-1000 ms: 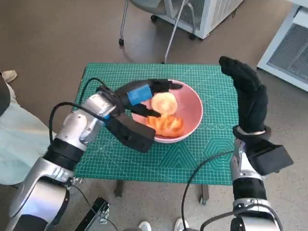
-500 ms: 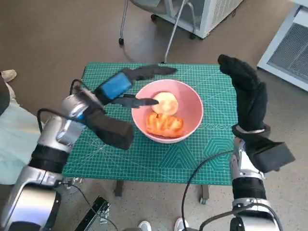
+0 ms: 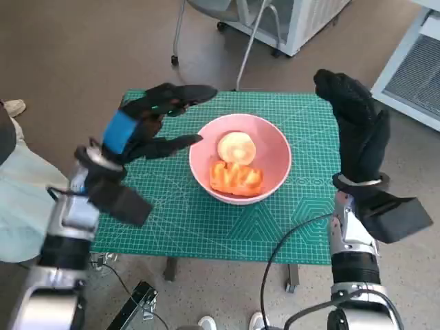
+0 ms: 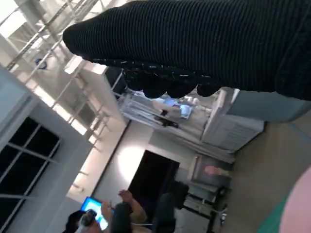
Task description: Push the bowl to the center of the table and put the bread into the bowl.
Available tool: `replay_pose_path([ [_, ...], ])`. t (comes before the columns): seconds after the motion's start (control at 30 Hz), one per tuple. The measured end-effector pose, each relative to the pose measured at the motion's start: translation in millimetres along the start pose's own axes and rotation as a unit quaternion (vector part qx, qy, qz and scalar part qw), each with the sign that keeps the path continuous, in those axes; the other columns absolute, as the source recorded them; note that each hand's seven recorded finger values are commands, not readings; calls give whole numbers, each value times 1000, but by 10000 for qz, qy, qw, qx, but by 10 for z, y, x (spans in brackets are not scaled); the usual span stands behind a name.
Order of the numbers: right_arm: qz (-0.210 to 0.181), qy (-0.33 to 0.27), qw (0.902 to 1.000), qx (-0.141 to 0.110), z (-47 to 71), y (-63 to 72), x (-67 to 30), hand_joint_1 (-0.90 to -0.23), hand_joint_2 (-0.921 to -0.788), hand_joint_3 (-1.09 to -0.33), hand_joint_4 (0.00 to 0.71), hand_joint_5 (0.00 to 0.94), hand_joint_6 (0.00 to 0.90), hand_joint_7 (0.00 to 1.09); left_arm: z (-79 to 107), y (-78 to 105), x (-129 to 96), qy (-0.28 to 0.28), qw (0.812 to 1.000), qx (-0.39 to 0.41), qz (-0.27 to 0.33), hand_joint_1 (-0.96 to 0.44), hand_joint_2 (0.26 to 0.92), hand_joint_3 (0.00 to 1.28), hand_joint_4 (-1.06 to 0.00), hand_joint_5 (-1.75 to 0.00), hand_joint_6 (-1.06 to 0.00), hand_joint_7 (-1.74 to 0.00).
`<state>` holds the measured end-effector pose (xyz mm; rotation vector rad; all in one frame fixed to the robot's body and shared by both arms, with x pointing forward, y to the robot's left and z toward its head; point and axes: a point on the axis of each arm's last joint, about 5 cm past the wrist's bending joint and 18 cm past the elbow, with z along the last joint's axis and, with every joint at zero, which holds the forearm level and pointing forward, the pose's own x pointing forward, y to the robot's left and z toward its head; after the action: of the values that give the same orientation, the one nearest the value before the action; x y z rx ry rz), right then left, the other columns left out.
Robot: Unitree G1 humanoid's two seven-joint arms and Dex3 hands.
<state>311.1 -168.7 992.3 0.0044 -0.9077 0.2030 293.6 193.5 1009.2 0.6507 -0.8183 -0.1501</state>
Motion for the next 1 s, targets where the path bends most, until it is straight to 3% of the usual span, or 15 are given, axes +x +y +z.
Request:
replay_pose_path([
  [0.13, 78, -77, 9999, -6, 22, 27, 53, -433, -911, -614, 484, 15, 218, 896, 23, -99, -109, 57, 9983, -431, 383, 13, 918, 290, -388, -601, -327, -797],
  [0.37, 177, -172, 9997, -3, 59, 50, 134, -452, -920, -581, 487, 15, 225, 881, 99, -168, -174, -9, 9950, -659, 747, 10, 912, 341, -312, -699, -274, -881],
  [1.0, 218, -172, 9996, 69, 87, 58, 183, -461, -921, -549, 491, 16, 226, 854, 132, -190, -138, 150, 9890, -1078, 998, 11, 883, 436, -323, -558, -268, -810],
])
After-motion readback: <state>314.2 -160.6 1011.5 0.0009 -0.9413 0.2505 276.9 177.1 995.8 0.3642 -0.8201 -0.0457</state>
